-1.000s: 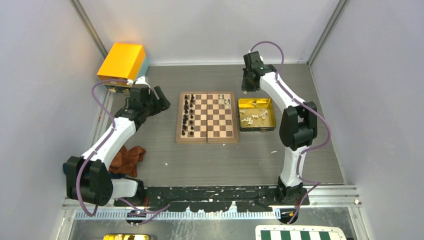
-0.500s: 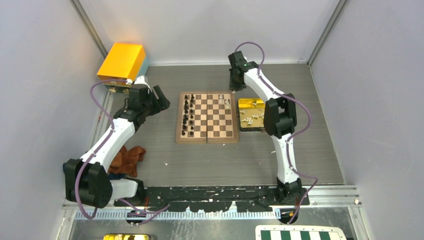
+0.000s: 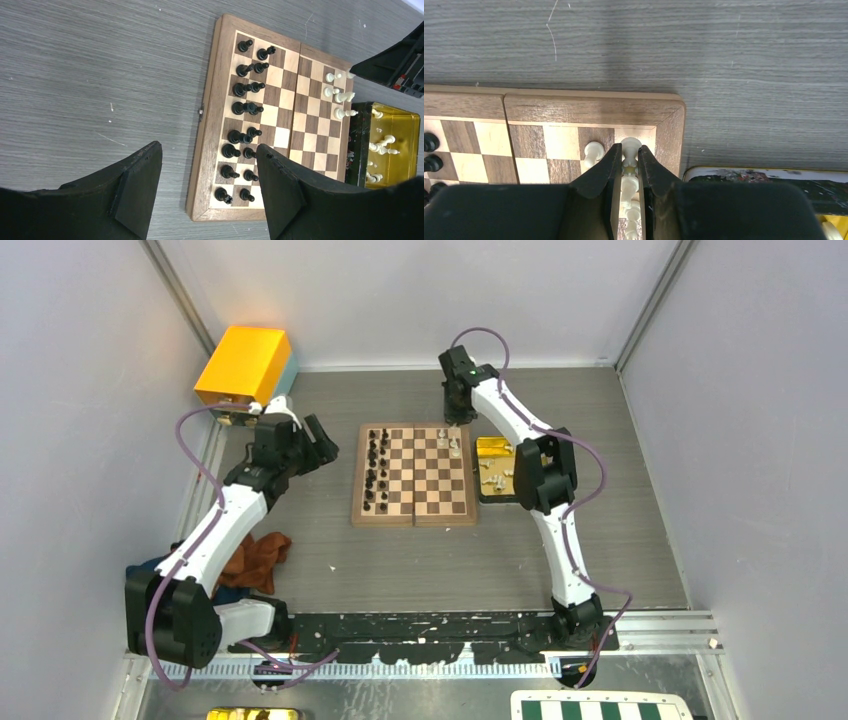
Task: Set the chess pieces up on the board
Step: Place the chess piece on the chessboard.
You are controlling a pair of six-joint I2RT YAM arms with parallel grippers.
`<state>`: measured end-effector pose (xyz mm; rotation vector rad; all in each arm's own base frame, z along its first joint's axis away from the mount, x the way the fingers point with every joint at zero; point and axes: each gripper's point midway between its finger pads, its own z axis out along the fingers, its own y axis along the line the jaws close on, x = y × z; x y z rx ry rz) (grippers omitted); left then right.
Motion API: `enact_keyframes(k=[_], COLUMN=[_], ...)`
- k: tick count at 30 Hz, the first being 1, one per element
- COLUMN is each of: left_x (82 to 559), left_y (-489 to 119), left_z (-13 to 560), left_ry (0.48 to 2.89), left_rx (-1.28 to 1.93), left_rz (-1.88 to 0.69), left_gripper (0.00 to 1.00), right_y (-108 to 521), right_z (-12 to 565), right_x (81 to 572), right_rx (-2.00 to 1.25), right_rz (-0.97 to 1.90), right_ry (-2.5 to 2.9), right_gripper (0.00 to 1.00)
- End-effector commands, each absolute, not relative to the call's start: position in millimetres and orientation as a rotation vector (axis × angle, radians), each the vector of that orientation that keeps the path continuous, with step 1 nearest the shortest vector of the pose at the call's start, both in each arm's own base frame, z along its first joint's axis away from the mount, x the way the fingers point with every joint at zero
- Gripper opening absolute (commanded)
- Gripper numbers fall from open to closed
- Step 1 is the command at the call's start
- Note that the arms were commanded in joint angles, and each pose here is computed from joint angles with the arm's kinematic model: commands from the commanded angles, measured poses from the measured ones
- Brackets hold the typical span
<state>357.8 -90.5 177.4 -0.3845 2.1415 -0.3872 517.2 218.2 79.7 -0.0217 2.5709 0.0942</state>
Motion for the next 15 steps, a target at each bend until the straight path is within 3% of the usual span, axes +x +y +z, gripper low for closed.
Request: enact_keyframes(k=[1,15], left_x=[360,358], left_y=[-92,-92], left_z=[197,192], left_ry=[2.067,2.071], left_rx=[-0.367,-0.375], left_rz=[-0.411,-0.412], left_gripper=[0.7,0.7], right_y=[224,227], right_z=[93,82], right_x=[522,519], right_rx=[-0.044,-0.063], right_rz=[0.099,0.085], right_ry=[2.54,2.567], right_gripper=[0.07,0.07])
